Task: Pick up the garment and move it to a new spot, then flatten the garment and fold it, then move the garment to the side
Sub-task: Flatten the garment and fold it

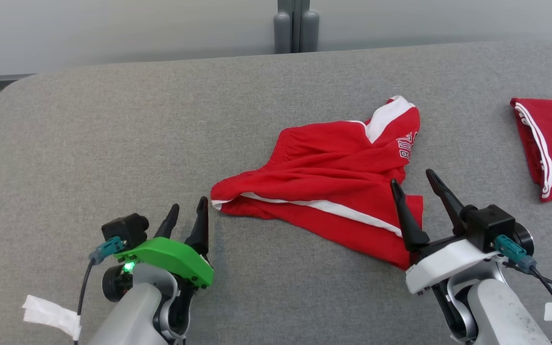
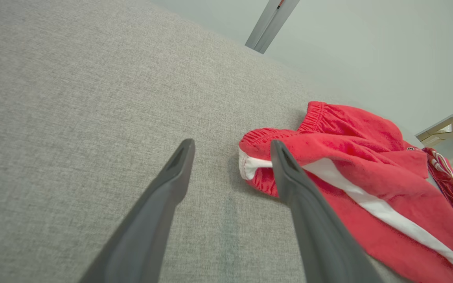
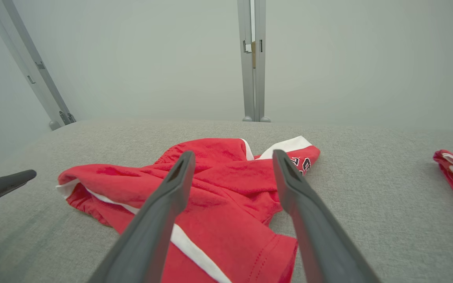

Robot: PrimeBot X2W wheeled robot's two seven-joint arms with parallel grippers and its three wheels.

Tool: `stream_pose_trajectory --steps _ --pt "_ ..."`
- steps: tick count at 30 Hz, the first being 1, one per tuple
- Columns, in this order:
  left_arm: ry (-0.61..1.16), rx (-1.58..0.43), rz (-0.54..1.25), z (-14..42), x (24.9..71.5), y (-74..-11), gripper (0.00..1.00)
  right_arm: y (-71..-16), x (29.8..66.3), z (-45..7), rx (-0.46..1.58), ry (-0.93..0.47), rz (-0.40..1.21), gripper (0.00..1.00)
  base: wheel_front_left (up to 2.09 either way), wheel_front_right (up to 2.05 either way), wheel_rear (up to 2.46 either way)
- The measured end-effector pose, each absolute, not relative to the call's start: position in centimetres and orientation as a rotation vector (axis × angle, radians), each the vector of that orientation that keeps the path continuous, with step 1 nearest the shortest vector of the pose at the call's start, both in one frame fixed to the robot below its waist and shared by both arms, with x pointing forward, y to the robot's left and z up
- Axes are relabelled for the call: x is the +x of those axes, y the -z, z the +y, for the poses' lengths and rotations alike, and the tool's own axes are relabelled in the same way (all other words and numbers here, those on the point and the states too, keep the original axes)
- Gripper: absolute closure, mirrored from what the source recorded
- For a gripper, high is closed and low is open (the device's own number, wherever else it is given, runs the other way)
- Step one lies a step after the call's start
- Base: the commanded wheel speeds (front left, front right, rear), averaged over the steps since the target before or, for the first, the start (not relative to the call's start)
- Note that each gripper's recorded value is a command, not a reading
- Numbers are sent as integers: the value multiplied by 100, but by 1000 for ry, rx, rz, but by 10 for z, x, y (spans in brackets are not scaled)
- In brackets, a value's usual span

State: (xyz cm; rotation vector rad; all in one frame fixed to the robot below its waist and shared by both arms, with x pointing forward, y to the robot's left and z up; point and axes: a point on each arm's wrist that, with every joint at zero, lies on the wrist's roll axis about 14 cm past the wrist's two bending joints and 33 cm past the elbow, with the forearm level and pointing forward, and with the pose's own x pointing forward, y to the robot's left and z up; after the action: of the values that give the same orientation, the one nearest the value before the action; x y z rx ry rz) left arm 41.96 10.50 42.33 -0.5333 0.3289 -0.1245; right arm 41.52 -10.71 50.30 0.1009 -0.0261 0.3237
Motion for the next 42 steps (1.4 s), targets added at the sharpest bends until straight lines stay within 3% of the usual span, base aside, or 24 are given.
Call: stream_pose_trajectory --steps 8,15,28,42 --pt "119 -510 30 147 423 -496 0 -502 408 -124 86 -283 -14 0 0 0 0" --pt "88 -418 -157 176 393 -536 0 -505 400 -136 81 -245 -17 0 0 0 0" --pt "-9 -343 -156 204 350 -524 0 -502 385 -142 88 -224 0 0 0 0 0" --pt "-14 -348 -146 201 348 -520 0 -503 384 -137 96 -230 4 0 0 0 0"
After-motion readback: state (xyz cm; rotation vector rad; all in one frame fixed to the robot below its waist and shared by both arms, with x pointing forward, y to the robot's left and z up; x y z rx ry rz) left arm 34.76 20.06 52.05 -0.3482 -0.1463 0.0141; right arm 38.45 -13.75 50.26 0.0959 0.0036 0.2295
